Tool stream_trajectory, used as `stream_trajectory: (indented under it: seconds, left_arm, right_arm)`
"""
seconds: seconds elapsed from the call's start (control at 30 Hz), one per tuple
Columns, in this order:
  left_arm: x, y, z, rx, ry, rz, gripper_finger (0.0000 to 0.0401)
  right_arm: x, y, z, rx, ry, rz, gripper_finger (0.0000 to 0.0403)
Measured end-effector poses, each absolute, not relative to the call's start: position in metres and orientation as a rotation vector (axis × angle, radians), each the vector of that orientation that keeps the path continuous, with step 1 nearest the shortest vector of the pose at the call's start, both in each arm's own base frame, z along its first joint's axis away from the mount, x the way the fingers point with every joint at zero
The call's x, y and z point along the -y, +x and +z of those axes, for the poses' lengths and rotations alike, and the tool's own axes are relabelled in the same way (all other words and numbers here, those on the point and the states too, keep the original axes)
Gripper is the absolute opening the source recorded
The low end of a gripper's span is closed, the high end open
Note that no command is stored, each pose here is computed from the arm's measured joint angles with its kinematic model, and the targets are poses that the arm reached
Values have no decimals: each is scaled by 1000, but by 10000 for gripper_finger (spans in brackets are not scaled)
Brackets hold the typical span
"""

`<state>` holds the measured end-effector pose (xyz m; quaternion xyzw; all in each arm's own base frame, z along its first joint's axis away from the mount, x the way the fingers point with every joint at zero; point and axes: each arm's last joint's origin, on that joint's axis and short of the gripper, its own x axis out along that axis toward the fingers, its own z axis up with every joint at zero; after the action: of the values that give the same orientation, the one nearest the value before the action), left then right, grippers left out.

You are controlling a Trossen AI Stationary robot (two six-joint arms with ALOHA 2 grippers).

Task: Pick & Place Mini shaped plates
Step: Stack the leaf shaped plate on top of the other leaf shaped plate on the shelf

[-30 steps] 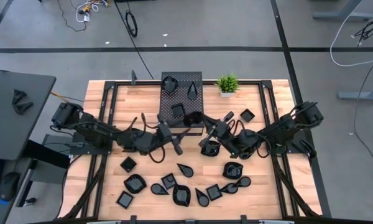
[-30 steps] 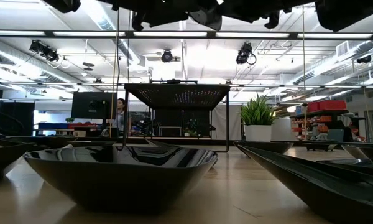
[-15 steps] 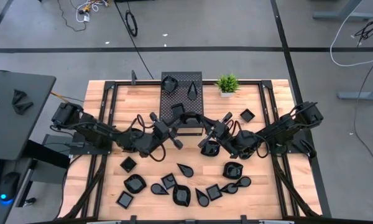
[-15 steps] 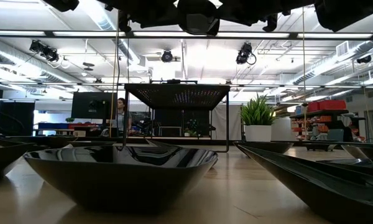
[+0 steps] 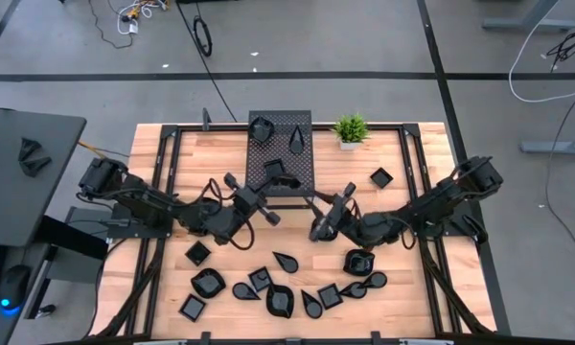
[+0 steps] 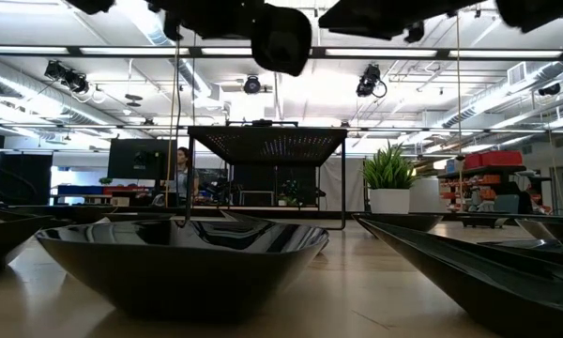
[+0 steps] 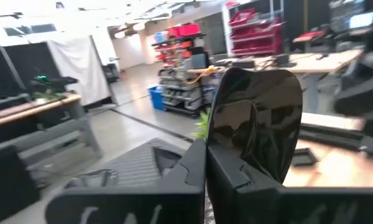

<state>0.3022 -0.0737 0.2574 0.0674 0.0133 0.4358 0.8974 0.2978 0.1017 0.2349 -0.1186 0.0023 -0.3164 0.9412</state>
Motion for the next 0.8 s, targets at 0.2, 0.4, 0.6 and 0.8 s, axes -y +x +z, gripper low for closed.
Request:
stream_trajectory:
  seconds: [0.2,0.4,0.6,0.8]
  left_arm:
    - [75,283,283,-28,164,953,3]
    - [49,251,319,-34,171,973,2]
    - [3,229,331,-100,-93,651,1]
    - [-58,221,359,-356,-262,706,1]
  right_arm:
    - [-120,284,230,-119,-327,-634,162]
    - [-124,281,222,-149,-286,-623,171]
    - [-120,283,221,-149,-259,-608,161]
    - [-114,288,220,-147,-226,-561,151]
